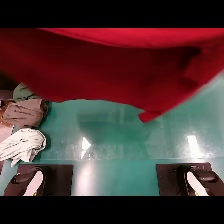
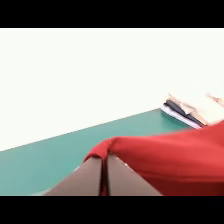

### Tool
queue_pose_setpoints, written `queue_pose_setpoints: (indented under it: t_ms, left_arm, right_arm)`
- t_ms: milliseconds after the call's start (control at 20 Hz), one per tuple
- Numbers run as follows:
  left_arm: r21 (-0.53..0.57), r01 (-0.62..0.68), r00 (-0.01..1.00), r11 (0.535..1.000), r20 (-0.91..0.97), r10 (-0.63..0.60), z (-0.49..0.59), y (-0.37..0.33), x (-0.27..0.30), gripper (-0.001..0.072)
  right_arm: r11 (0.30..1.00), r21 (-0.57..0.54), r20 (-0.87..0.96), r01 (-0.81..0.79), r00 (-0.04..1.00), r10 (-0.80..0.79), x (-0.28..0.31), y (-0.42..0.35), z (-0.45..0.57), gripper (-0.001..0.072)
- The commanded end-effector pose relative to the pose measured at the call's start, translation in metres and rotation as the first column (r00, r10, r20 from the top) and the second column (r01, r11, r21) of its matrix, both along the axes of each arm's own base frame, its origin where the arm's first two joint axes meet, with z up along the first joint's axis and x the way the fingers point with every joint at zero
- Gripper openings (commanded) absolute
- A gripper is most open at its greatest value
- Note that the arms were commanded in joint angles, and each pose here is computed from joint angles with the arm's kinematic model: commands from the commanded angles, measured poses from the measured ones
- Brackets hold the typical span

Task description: Fold the shirts.

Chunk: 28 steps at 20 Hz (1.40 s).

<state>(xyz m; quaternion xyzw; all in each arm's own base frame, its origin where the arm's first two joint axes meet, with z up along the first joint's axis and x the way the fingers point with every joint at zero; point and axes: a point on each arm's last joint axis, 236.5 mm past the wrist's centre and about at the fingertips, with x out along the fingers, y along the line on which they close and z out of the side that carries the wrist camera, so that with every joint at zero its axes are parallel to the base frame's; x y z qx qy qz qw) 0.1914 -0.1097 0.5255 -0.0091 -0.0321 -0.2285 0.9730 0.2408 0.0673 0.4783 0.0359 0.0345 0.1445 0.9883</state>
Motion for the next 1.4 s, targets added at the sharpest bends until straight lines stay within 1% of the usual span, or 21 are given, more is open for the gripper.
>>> queue_pose_setpoints:
  t_ms: [0,100,150,250,350,400,450,500,550,600,750,800,850,900,950,1000,1050,1150,1200,1300,1350]
  left_arm:
    - [-0.011,0.006,0.995,1.0,-0.096,-0.007,-0.019,0.001,0.011,0.0022]
    - [-0.044,0.019,0.948,0.999,-0.316,-0.032,-0.078,0.009,0.056,0.0022]
    - [-0.062,0.023,0.898,0.998,-0.437,-0.048,-0.118,0.014,0.082,0.0022]
    - [-0.118,0.005,0.771,0.993,-0.632,-0.079,-0.196,0.025,0.128,0.0022]
    - [-0.166,-0.035,0.63,0.986,-0.77,-0.107,-0.278,0.035,0.166,0.0022]
    - [-0.184,-0.065,0.574,0.981,-0.811,-0.113,-0.316,0.041,0.186,0.0022]
    - [-0.203,-0.109,0.537,0.973,-0.836,-0.114,-0.346,0.048,0.205,0.0023]
    - [-0.207,-0.137,0.529,0.969,-0.842,-0.105,-0.372,0.056,0.229,0.0023]
    - [-0.213,-0.146,0.535,0.966,-0.839,-0.104,-0.39,0.061,0.249,0.0023]
    - [-0.241,-0.162,0.544,0.957,-0.831,-0.117,-0.405,0.063,0.269,0.0023]
    - [-0.372,-0.183,0.555,0.91,-0.803,-0.217,-0.424,0.055,0.302,0.0024]
    - [-0.387,-0.189,0.552,0.902,-0.802,-0.229,-0.428,0.055,0.306,0.0043]
    - [-0.382,-0.191,0.548,0.904,-0.806,-0.225,-0.431,0.056,0.307,0.0304]
    - [-0.374,-0.187,0.542,0.908,-0.81,-0.223,-0.433,0.056,0.305,0.0448]
    - [-0.371,-0.175,0.533,0.912,-0.814,-0.228,-0.434,0.054,0.302,0.0429]
    - [-0.353,-0.155,0.517,0.922,-0.825,-0.229,-0.437,0.052,0.296,0.0429]
    - [-0.336,-0.131,0.488,0.933,-0.841,-0.235,-0.442,0.049,0.287,0.0429]
    - [-0.268,-0.044,0.359,0.962,-0.903,-0.235,-0.464,0.043,0.252,0.0427]
    - [-0.226,-0.019,0.273,0.974,-0.938,-0.212,-0.48,0.046,0.231,0.0427]
    - [-0.171,0.005,0.148,0.985,-0.974,-0.17,-0.512,0.051,0.196,0.0427]
    - [-0.175,-0.006,0.11,0.985,-0.979,-0.173,-0.525,0.049,0.18,0.0428]
  right_arm:
    - [0.998,-0.028,-0.126,0.054,0.99,-0.057,0.008,-0.014,-0.012,0.0011]
    - [0.999,-0.031,-0.351,0.04,0.935,-0.048,0.05,-0.015,-0.062,0.0011]
    - [0.999,-0.036,-0.468,0.031,0.883,-0.044,0.071,-0.016,-0.094,0.0011]
    - [0.999,-0.049,-0.68,0.001,0.732,-0.034,0.111,-0.018,-0.167,0.0011]
    - [0.999,-0.038,-0.818,-0.013,0.575,-0.024,0.146,-0.019,-0.24,0.0012]
    - [1.0,-0.03,-0.859,-0.009,0.511,-0.021,0.164,-0.02,-0.276,0.0012]
    - [1.0,-0.021,-0.882,0.001,0.471,-0.019,0.18,-0.021,-0.306,0.0012]
    - [1.0,-0.012,-0.894,0.019,0.448,-0.019,0.198,-0.021,-0.336,0.0011]
    - [0.999,-0.007,-0.895,0.038,0.445,-0.023,0.213,-0.023,-0.358,0.0012]
    - [0.998,0.0,-0.893,0.058,0.448,-0.026,0.228,-0.024,-0.378,0.0012]
    - [0.996,0.008,-0.876,0.091,0.48,-0.037,0.256,-0.025,-0.406,0.0016]
    - [0.996,0.011,-0.869,0.093,0.494,-0.037,0.262,-0.023,-0.407,0.0028]
    - [0.996,0.019,-0.865,0.091,0.5,-0.029,0.264,-0.02,-0.407,0.0239]
    - [0.995,0.027,-0.865,0.093,0.502,-0.023,0.265,-0.02,-0.406,0.0496]
    - [0.995,0.028,-0.863,0.099,0.504,-0.026,0.265,-0.024,-0.402,0.0492]
    - [0.994,0.035,-0.866,0.102,0.5,-0.021,0.263,-0.027,-0.396,0.0447]
    - [0.994,0.045,-0.874,0.096,0.486,-0.007,0.257,-0.028,-0.388,0.0432]
    - [0.997,0.079,-0.899,0.025,0.434,0.061,0.228,-0.025,-0.376,0.0428]
    - [0.995,0.098,-0.91,-0.023,0.403,0.099,0.208,-0.02,-0.372,0.0428]
    - [0.992,0.116,-0.924,-0.05,0.36,0.126,0.175,-0.018,-0.374,0.0427]
    - [0.992,0.119,-0.93,-0.047,0.344,0.128,0.16,-0.016,-0.378,0.0408]
